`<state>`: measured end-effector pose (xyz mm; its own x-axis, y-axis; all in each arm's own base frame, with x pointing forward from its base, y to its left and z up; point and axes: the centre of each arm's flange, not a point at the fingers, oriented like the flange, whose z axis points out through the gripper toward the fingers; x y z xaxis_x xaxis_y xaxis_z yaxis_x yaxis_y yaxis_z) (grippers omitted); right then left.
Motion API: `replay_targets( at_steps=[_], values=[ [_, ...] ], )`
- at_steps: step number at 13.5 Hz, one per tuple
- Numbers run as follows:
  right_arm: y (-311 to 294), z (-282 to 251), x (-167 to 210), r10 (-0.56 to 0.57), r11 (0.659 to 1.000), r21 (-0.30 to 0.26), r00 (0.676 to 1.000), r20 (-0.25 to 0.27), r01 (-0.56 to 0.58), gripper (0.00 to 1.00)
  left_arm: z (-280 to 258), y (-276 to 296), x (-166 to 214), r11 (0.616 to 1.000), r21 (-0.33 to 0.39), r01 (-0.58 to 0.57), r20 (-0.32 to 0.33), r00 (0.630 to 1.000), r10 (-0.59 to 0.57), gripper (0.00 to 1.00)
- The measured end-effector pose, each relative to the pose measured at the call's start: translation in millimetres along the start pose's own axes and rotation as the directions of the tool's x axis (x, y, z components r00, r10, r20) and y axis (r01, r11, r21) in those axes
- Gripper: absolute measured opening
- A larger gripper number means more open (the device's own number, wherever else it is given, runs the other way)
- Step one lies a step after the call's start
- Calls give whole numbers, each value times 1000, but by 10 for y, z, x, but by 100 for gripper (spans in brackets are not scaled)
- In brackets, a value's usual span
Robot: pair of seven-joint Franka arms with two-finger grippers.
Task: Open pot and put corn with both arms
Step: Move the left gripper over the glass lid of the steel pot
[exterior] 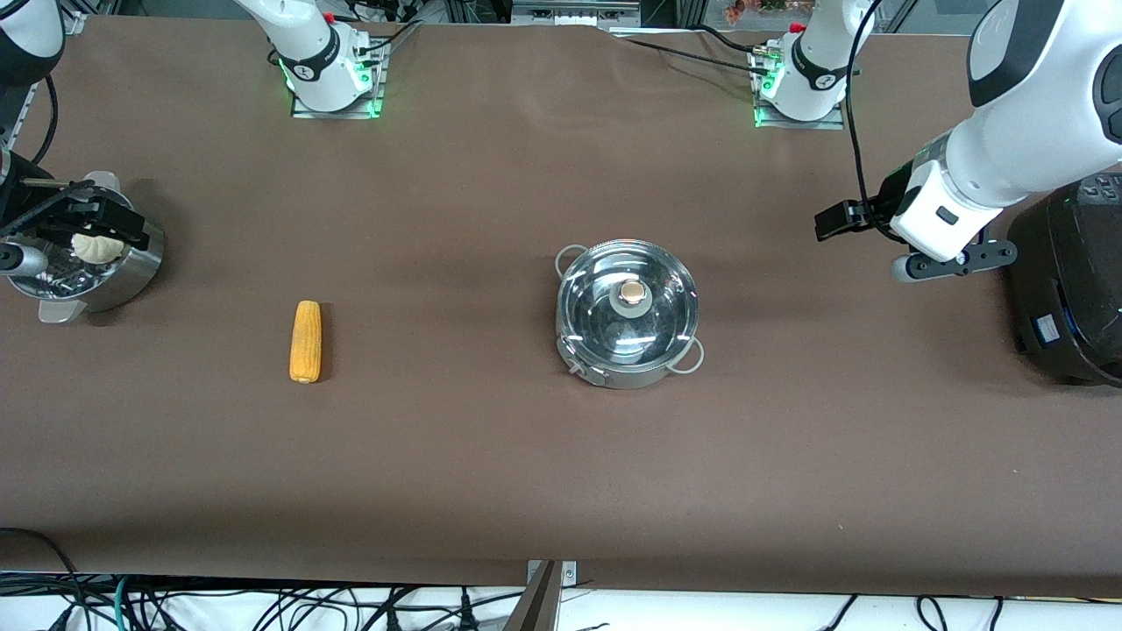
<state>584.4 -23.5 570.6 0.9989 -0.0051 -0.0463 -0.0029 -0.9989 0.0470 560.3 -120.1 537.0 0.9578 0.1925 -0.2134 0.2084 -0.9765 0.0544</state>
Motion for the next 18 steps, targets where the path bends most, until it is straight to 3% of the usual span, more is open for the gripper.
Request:
replay_targets(
  at_steps=[8,12,18],
  values=[
    [-21,335,154,-3,1000,0,999,52,3,100,28,129,-37,1000,0,-24,-2,1000,24,100],
    [-32,369,178,-5,1000,0,999,52,5,100,222,704,-173,997,-4,-78,-13,997,78,100],
    [-79,511,277,-12,1000,1,999,49,12,100,847,1693,-276,1000,-23,-13,-14,1000,13,100]
  ],
)
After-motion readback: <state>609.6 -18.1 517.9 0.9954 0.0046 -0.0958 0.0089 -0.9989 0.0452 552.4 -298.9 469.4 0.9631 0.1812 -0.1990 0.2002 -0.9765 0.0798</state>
